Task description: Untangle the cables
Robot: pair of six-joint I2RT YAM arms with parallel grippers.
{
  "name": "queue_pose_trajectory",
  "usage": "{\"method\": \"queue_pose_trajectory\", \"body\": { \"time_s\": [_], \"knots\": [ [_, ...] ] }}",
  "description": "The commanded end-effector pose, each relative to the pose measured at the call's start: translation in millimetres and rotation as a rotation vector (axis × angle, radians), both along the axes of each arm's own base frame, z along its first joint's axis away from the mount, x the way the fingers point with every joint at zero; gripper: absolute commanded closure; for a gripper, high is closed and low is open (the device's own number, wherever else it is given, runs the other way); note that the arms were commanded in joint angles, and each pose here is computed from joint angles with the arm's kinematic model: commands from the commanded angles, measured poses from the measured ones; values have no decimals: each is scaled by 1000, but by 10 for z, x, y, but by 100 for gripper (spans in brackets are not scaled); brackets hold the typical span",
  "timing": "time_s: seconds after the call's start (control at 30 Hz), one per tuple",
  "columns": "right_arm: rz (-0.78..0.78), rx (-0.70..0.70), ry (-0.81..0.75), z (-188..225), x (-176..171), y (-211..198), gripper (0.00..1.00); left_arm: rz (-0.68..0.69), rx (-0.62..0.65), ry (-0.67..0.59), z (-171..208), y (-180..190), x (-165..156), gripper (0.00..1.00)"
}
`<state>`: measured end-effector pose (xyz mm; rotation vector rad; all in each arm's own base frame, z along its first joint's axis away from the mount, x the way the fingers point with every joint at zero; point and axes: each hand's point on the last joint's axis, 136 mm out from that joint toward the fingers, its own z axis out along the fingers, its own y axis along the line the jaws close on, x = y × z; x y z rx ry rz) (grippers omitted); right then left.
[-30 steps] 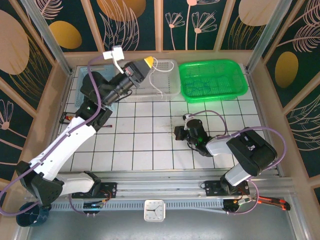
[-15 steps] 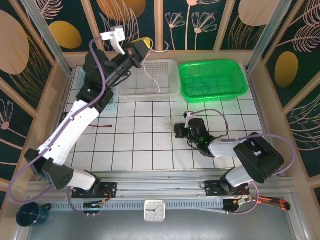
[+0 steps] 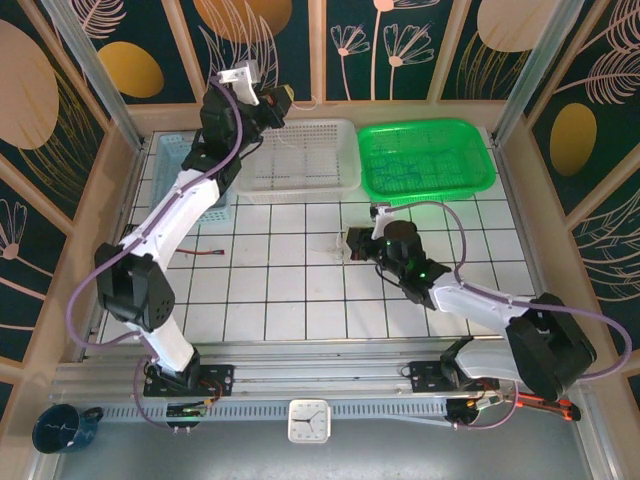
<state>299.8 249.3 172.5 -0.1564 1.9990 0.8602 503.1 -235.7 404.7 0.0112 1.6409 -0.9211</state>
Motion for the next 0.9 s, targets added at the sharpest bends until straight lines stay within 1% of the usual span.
{"method": "queue_pose_trajectory", "body": {
  "time_s": [0.0, 0.03, 0.13, 0.17, 0.23, 0.37, 0.43, 0.47, 0.63, 0.73, 0.77, 0.8, 0.87],
  "knots": [
    [24, -7, -61, 320, -25, 22, 100, 29, 14, -21, -154, 67, 171, 100],
    [25, -1, -75, 410, -27, 19, 100, 33, 20, -11, -244, 71, 205, 100],
    [37, 11, -118, 664, -40, 26, 100, 60, 55, 18, -515, 105, 296, 91],
    [40, 12, -130, 738, -44, 26, 100, 66, 67, 26, -596, 116, 326, 86],
    [45, 19, -153, 883, -49, 29, 100, 74, 86, 42, -722, 137, 379, 72],
    [57, 42, -198, 1165, -76, 33, 100, 73, 106, 63, -806, 145, 436, 20],
    [56, 47, -215, 1265, -82, 18, 100, 60, 111, 58, -767, 126, 416, 3],
    [56, 50, -225, 1318, -88, 14, 100, 50, 111, 52, -730, 118, 397, 1],
    [52, 52, -251, 1440, -89, -1, 100, -13, 101, 30, -553, 70, 209, 1],
    [42, 50, -261, 1478, -64, -21, 100, -69, 69, 30, -492, 41, 2, 1],
    [39, 51, -262, 1488, -56, -23, 100, -87, 55, 47, -550, 26, -59, 1],
    [36, 51, -263, 1489, -46, -28, 100, -99, 36, 34, -454, 47, -173, 1],
    [30, 51, -267, 1505, -26, -45, 100, -129, 2, 61, -514, 54, -348, 1]
  ]
}}
